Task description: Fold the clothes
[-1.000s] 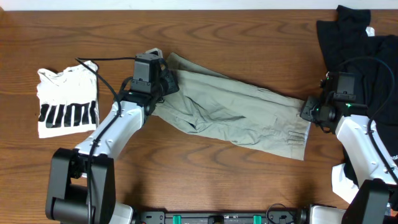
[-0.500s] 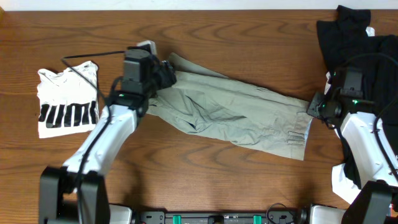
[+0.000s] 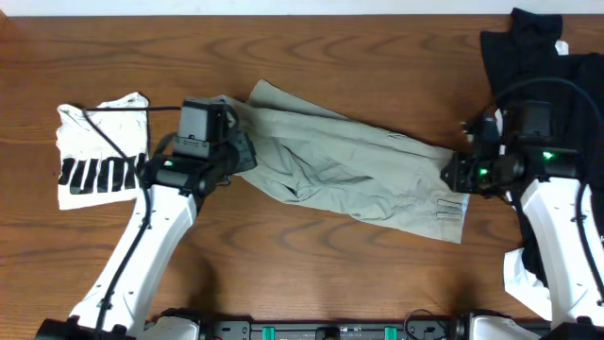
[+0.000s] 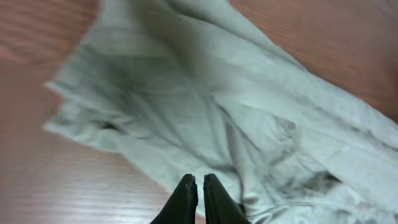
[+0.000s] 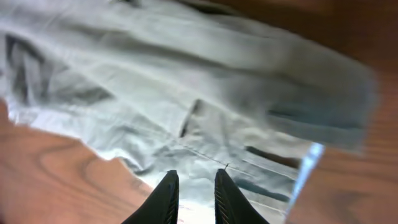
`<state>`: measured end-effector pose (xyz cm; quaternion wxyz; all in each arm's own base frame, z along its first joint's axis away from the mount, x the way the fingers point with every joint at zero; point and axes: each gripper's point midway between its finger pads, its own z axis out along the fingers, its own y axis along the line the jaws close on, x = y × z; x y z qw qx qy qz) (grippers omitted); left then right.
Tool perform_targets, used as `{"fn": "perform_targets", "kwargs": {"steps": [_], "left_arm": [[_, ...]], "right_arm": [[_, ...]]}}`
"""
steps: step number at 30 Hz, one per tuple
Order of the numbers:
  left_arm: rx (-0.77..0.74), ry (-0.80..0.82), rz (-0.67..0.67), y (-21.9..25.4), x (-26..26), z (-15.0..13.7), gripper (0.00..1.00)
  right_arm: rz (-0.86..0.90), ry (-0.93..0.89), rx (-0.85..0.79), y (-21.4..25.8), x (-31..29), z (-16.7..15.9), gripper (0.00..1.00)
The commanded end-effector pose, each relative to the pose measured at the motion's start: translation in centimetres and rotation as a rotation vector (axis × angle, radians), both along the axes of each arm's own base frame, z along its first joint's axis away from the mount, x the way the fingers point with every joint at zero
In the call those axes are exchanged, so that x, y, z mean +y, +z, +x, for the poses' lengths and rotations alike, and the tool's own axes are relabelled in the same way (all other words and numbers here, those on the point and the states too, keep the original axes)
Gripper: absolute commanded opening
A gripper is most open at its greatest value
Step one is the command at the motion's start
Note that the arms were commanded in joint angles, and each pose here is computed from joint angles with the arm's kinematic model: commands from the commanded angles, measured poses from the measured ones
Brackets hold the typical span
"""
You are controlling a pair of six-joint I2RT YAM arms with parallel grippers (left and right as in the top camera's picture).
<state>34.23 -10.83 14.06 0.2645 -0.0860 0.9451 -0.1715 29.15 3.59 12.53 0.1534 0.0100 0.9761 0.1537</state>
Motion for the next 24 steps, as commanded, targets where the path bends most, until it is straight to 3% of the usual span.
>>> {"fn": "perform_targets", "kwargs": {"steps": [1,12,20,24], "left_arm": [[0.016,-0.04,0.012,-1.6,-1.4,0.3,0.09],[0.048,-0.08,0.021,-7.9,-4.0,3.7,0.09],[-0.319,-0.044,-0.067,-5.0,-6.1,11.9,0.09],[-0.402,0.033,-0.06,-4.2,-5.3,13.7,0.09]], "right_arm": [[-0.02,0.09,0.026,-1.6,1.1,-0.4,0.18],[-0.052,0.081,0.123,-6.6,0.7,1.4,0.18],[-0.197,-0.23,0.034,-8.6,-3.2,6.4,0.19],[-0.184,-0.258,-0.023,-8.1,-3.3,7.8,0.2]]}}
